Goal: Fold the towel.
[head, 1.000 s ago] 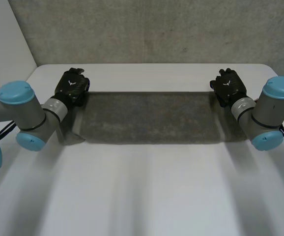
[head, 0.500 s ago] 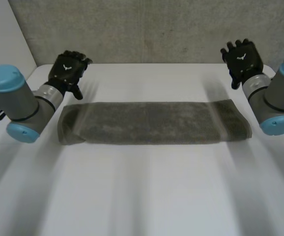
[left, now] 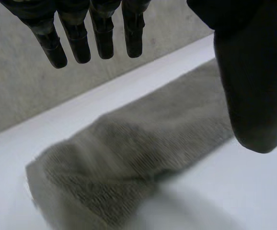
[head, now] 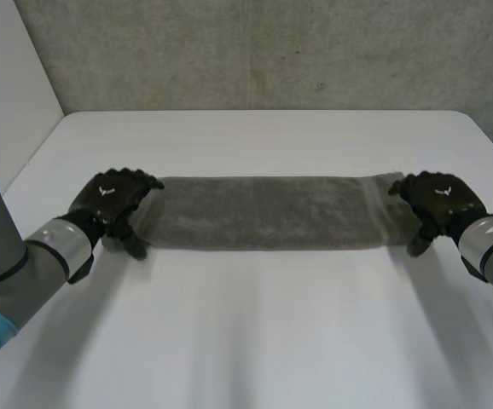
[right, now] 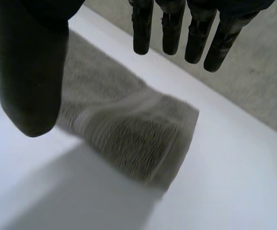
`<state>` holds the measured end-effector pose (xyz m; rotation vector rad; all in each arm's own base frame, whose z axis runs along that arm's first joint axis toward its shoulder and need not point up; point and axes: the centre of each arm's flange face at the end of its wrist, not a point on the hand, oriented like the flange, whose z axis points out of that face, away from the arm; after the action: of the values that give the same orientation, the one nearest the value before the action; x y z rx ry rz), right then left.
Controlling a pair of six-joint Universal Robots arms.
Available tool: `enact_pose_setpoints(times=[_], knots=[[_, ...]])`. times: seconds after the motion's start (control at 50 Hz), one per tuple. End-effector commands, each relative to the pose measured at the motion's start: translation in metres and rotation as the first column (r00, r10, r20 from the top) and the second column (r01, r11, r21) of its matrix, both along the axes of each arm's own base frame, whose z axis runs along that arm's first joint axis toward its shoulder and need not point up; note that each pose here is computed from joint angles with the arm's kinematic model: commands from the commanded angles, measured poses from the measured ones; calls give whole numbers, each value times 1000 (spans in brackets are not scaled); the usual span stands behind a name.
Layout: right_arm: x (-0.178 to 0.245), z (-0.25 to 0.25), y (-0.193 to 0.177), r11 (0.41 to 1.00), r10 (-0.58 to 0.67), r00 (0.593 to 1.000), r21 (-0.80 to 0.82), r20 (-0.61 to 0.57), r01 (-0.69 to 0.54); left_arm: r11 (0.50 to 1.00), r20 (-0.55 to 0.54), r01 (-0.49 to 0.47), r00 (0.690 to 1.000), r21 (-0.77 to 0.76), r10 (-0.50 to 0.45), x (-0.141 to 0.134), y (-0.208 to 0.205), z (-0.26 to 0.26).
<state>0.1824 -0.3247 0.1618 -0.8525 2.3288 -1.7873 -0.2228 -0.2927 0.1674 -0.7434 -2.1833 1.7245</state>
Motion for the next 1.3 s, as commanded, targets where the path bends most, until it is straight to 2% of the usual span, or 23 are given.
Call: enact_pose_setpoints(times=[0.02, 0.18, 0.44, 0.6, 0.64, 0.74, 0.86, 0.92, 0.96, 0.98, 1.02, 1.04, 1.06, 1.08, 1.12, 1.14, 1.18, 1.24, 1.28, 1.3], knots=[[-4, -28, -16, 1000, -2, 1000, -10, -3, 2, 1000, 1, 5, 1000, 19, -5, 2, 2, -5], [-4, -47, -35, 997, -5, 1000, -79, -27, 3, 1000, 2, 14, 1000, 19, -14, -2, 5, -5], [-6, -59, -46, 997, -19, 999, -74, -45, 16, 1000, 3, 4, 1000, 24, -4, 1, 5, -6], [-57, -28, -69, 979, -145, 988, -152, -47, 136, 1000, -2, -8, 1000, 3, 8, 4, 3, 1], [-88, -17, -78, 963, -210, 976, -183, -60, 197, 1000, -3, -13, 1000, -1, 13, 5, 3, 3], [-123, 14, -91, 928, -287, 952, -280, -111, 247, 1000, -4, -20, 1000, -7, 20, 8, 1, 5], [-125, 48, -97, 900, -302, 940, -373, -159, 226, 1000, -4, -19, 1000, -4, 19, 7, 3, 5], [-104, 69, -93, 893, -260, 953, -415, -159, 174, 1000, -4, -17, 1000, -4, 17, 7, 3, 5], [-59, 84, -81, 888, -160, 975, -453, -156, 74, 1000, -3, -17, 1000, -3, 17, 7, 4, 4], [-58, 84, -81, 888, -160, 975, -454, -156, 73, 1000, -3, -17, 1000, -3, 17, 7, 4, 4], [-2, 90, -60, 880, -35, 987, -473, -157, -44, 1000, -4, -16, 1000, -4, 16, 7, 4, 5], [-2, 90, -60, 880, -34, 987, -473, -157, -45, 1000, -4, -16, 1000, -4, 16, 7, 4, 5], [28, 90, -47, 873, 39, 987, -475, -157, -110, 1000, -3, -16, 1000, -4, 16, 6, 5, 5], [28, 90, -46, 873, 40, 987, -475, -157, -111, 1000, -3, -16, 1000, -4, 16, 6, 5, 5], [84, 80, -17, 856, 183, 970, -460, -161, -238, 1000, -4, -16, 1000, -6, 16, 6, 4, 5], [84, 80, -17, 855, 184, 970, -460, -161, -238, 1000, -3, -14, 1000, -4, 14, 6, 5, 5], [131, 63, 10, 835, 294, 941, -434, -164, -337, 1000, -3, -14, 1000, -4, 14, 6, 5, 5], [153, 53, 24, 822, 344, 924, -421, -167, -383, 1000, -3, -11, 1000, -4, 11, 5, 6, 5], [190, 30, 49, 792, 434, 884, -394, -174, -466, 1000, -3, -11, 1000, -4, 11, 5, 6, 5], [190, 30, 50, 792, 434, 884, -394, -174, -467, 1000, -5, -9, 1000, -5, 8, 4, 6, 5]])
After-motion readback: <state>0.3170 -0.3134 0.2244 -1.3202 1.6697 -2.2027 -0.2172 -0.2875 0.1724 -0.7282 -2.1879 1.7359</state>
